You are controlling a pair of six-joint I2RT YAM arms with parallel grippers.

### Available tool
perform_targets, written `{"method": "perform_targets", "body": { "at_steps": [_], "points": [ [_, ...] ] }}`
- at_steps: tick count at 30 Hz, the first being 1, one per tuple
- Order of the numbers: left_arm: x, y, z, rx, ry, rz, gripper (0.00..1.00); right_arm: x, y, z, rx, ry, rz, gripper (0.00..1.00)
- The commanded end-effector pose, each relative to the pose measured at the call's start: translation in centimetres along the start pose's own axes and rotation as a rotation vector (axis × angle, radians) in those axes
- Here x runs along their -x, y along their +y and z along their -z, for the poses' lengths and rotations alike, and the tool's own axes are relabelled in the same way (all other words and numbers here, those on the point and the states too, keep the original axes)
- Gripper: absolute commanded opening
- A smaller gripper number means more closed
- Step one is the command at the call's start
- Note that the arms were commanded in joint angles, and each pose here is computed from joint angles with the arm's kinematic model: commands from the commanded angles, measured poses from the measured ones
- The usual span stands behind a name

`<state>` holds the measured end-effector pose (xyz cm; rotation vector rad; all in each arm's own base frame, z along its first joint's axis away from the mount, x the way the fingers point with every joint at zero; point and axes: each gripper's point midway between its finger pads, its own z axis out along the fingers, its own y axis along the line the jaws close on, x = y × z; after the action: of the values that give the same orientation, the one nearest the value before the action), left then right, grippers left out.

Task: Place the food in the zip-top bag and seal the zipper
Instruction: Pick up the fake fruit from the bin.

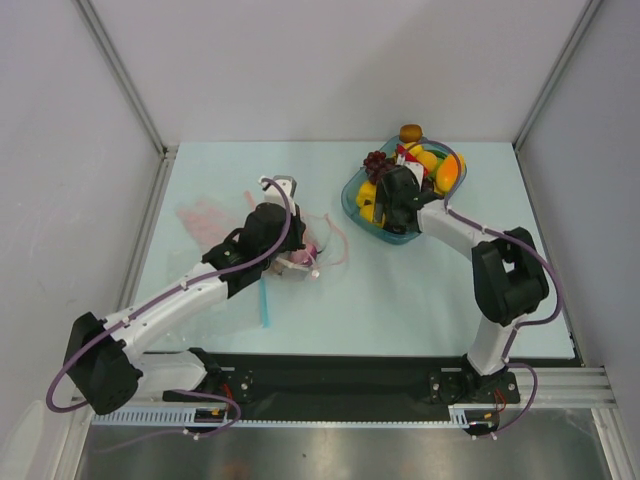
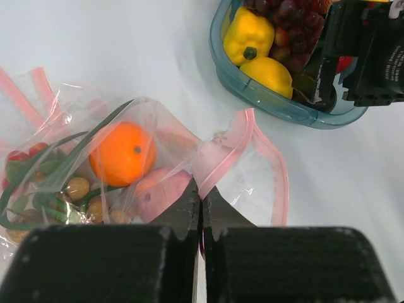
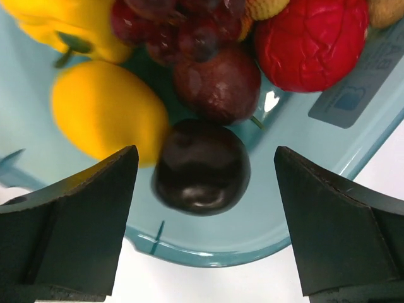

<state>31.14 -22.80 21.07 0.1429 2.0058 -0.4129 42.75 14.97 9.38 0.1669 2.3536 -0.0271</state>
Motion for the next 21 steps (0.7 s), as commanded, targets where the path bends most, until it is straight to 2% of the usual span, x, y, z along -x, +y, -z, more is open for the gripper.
{"method": "perform_targets", "body": {
  "at_steps": [1,10,13,16,17,18,21],
  "points": [
    [1.6,-0.9,0.8,-0.045,-0.055,0.008,0.02,0.6,-0.8,0.5,-0.072,0.012,-0.026,0.93],
    [1.9,-0.6,1.3,-0.026,-0.069,0.016,0.02,-1.1,0.3,0.5,-0.027,0.093,-0.041,0.92],
    [2.0,-0.6,1.4,-0.026,-0.073,0.017,0.02,-1.9,0.8,0.2,0.001,0.130,-0.027,0.86],
    [2.0,-0.6,1.4,-0.023,-0.072,0.016,0.02,-1.9,1.6,0.5,0.054,0.138,-0.022,0.69],
    [2.0,-0.6,1.3,-0.023,-0.071,0.015,0.02,-1.8,1.9,0.7,0.070,0.135,-0.021,0.54],
    [2.0,-0.7,1.4,-0.026,-0.070,0.015,0.02,-1.7,2.1,0.9,0.092,0.127,-0.012,0.48],
    [1.9,-0.8,1.2,-0.032,-0.066,0.014,0.02,-1.1,2.7,2.3,0.149,0.080,-0.019,0.46]
  ]
}}
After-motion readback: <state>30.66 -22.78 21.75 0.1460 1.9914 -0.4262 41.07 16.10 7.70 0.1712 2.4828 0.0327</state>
